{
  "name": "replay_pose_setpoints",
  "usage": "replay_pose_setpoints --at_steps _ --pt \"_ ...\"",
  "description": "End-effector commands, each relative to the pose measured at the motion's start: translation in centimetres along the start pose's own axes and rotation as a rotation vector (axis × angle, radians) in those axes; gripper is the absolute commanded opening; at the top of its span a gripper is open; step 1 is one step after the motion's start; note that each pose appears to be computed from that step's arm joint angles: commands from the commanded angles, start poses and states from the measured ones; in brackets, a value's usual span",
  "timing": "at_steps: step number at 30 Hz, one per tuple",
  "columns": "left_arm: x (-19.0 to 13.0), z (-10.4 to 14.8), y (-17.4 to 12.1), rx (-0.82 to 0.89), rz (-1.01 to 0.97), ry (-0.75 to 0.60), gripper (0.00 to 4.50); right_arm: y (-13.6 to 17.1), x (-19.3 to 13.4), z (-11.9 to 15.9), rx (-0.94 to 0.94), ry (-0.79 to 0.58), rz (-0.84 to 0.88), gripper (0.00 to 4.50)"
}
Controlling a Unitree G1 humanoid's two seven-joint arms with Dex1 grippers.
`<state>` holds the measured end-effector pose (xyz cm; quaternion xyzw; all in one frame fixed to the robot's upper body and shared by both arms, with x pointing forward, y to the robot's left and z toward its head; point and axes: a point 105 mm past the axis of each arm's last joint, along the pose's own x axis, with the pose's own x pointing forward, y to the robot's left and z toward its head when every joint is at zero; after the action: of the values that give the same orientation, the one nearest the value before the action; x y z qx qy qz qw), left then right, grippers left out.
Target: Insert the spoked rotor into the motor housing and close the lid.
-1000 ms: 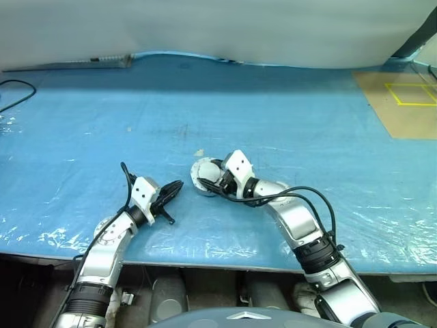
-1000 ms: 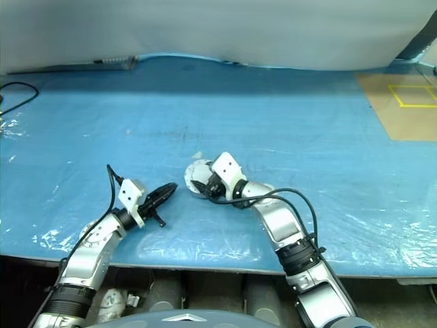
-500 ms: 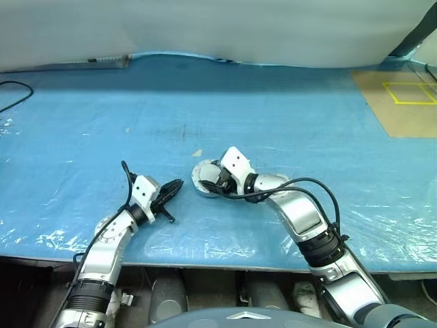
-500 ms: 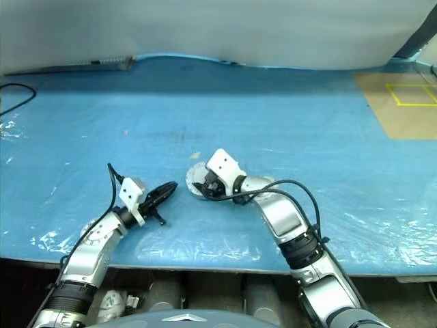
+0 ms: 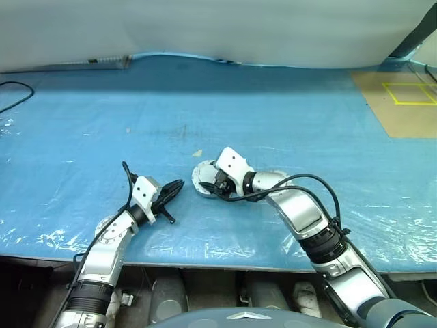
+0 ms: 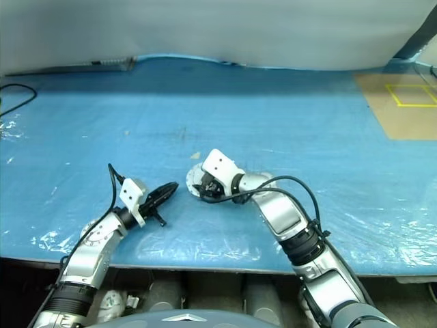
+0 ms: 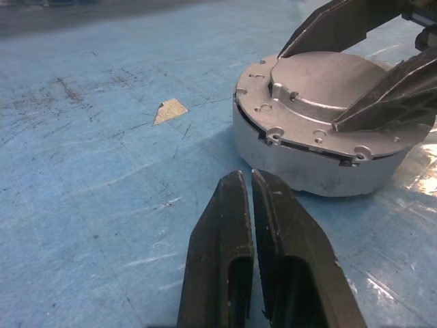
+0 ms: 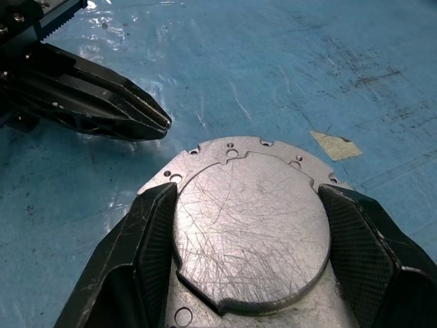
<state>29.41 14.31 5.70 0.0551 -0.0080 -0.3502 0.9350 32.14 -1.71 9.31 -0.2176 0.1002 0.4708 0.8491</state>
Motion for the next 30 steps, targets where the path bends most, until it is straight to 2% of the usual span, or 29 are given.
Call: replay_pose_setpoints --at_steps 1,7,13,17,23,25,27,30 --pt "0.0 0.9 0.2 0.026 -0.01 -0.03 0.23 -0.3 0.3 -3.4 0.013 0.103 -0.052 2.96" --pt "-0.1 1.4 0.3 0.032 -0.012 -0.033 0.23 -1.0 0.5 -4.3 0.022 0.092 -0.112 2.96" --pt "0.3 1.5 1.0 -0.014 0.033 -0.034 0.23 0.3 0.7 -4.9 0.106 0.115 -0.039 2.96" --pt "0.0 2.4 1.2 -0.058 0.096 -0.046 0.23 1.1 0.6 -5.6 0.094 0.172 0.008 2.96" --pt "-0.6 3.4 0.4 -0.091 0.075 -0.051 0.23 1.4 -0.2 -8.0 0.063 0.31 0.046 2.96" --pt "-0.5 3.3 0.4 -0.101 0.069 -0.042 0.23 1.6 -0.3 -7.9 0.053 0.308 0.058 2.96" --pt "-0.3 3.1 0.5 -0.115 0.066 -0.035 0.23 1.0 0.1 -6.8 0.073 0.248 0.028 2.96" --pt "-0.1 2.8 0.7 -0.126 0.065 -0.029 0.23 -0.8 0.3 -7.7 -0.023 0.296 -0.069 2.96"
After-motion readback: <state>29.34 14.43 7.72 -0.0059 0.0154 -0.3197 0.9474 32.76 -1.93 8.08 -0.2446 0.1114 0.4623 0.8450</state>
